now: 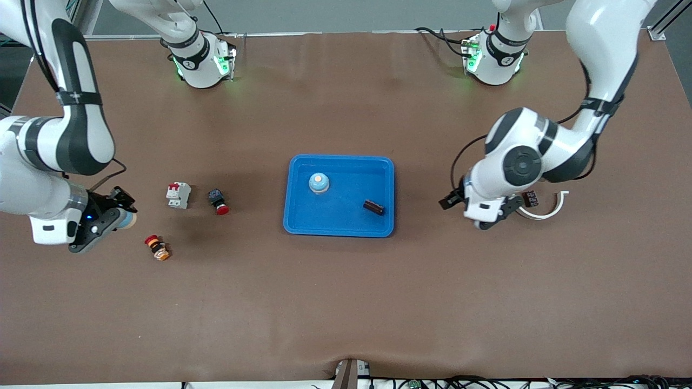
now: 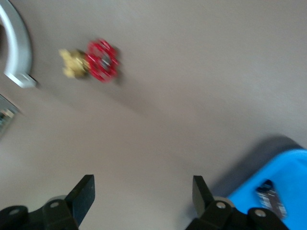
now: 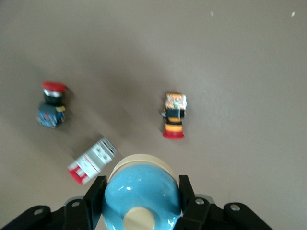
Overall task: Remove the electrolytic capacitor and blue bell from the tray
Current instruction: 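Carry the bell with the right gripper while the left gripper reaches the capacitor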
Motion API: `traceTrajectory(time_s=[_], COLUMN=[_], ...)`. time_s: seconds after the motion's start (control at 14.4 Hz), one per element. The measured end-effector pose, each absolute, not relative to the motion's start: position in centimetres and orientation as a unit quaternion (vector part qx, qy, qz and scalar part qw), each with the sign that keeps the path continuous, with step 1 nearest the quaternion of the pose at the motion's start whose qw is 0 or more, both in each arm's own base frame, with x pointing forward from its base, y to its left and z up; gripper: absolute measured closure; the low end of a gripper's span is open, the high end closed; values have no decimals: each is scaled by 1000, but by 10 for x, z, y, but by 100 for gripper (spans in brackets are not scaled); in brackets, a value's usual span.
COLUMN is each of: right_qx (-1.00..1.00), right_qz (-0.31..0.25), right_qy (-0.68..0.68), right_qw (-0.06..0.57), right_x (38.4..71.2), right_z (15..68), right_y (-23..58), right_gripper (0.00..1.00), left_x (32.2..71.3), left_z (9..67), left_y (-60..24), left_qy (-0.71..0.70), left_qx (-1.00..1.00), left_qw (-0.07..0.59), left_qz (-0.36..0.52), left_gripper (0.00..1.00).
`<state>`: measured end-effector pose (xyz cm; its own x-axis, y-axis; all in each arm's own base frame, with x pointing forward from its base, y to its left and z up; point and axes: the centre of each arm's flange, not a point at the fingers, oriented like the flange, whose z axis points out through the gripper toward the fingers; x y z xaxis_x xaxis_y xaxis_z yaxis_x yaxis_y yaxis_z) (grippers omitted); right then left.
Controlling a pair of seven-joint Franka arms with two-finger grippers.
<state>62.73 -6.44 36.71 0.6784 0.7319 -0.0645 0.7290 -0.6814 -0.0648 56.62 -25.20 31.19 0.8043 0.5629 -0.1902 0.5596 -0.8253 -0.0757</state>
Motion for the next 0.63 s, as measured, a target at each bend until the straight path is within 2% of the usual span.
traceTrajectory(time_s=[0.35, 0.63], right_qx=[-896, -890], right_qz=[25, 15], right_qy=[-443, -456], right_qw=[11, 4], right_x=[597, 568], right_z=[319, 289], right_y=[-141, -185], right_gripper=[35, 35], left_x=[557, 549], left_z=[296, 262], left_y=[-336, -385], left_qy=[-342, -380], left_qx=[-932, -918], left_qw=[-3, 6], left_qz=[121, 111], left_gripper=[18, 24])
